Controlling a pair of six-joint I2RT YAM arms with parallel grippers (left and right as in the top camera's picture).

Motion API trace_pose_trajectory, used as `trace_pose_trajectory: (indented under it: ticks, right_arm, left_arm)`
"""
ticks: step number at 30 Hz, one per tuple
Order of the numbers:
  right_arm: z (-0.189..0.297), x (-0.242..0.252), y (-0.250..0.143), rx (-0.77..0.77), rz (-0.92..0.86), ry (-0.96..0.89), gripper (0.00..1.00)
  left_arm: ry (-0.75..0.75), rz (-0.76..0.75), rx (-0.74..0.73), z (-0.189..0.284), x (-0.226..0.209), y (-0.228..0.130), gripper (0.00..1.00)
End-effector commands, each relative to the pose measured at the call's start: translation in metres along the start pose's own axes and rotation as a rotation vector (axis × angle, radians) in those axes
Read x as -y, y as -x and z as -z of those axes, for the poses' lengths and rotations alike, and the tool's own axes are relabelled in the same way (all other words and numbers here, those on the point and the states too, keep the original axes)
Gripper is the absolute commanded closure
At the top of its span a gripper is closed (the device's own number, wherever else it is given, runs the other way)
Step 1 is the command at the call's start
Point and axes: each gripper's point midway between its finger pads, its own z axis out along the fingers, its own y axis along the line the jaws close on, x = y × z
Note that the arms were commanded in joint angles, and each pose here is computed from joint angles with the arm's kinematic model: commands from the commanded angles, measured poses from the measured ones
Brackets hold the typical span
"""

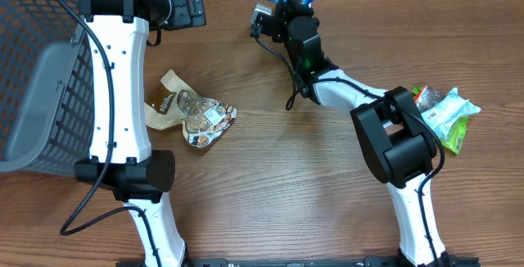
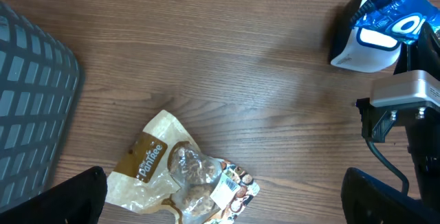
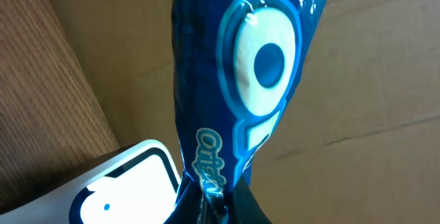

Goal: Scan the item barcode
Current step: 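Hold the Oreo pack up in front of the scanner window, then carry the Oreo pack right and release it near the wipes pack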

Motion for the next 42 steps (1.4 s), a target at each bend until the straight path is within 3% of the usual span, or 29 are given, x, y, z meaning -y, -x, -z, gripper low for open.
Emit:
trace_pose_trajectory:
  ticks: [1, 8, 19, 25, 34, 38, 42]
  right_arm:
    - [-0.001, 0.024, 0.011, 0.051, -0.010, -0.035, 0.96]
    - [0.000, -0.006, 0.012, 0.079, 0.013, 0.097, 0.96]
    - [-0.001, 0.014, 0.010, 0.082, -0.023, 0.034, 0.96]
    - [0.016, 0.058, 0.039, 0.107, -0.438, 0.030, 0.96]
    - [0.101, 0.142, 0.041, -0.099, -0.928, 0.182, 0.96]
    - [0.166, 0.189, 0.009, -0.259, -1.214, 0.162, 0.96]
    - [0.231, 0.210, -0.062, -0.532, -1.493, 0.042, 0.96]
  left_arm:
    - [0.000, -0.001, 0.009, 0.003, 0.000, 0.002, 0.00]
    - [0.000, -0.001, 0.009, 0.003, 0.000, 0.002, 0.00]
    - [0.000, -0.001, 0.009, 0.003, 0.000, 0.002, 0.00]
    - [0.000, -0.001, 0.009, 0.003, 0.000, 0.002, 0.00]
    - [0.000, -0.001, 0.009, 0.003, 0.000, 0.002, 0.00]
    - [0.000, -0.001, 0.009, 0.003, 0.000, 0.002, 0.00]
    - [0.000, -0.001, 0.009, 0.003, 0.000, 0.002, 0.00]
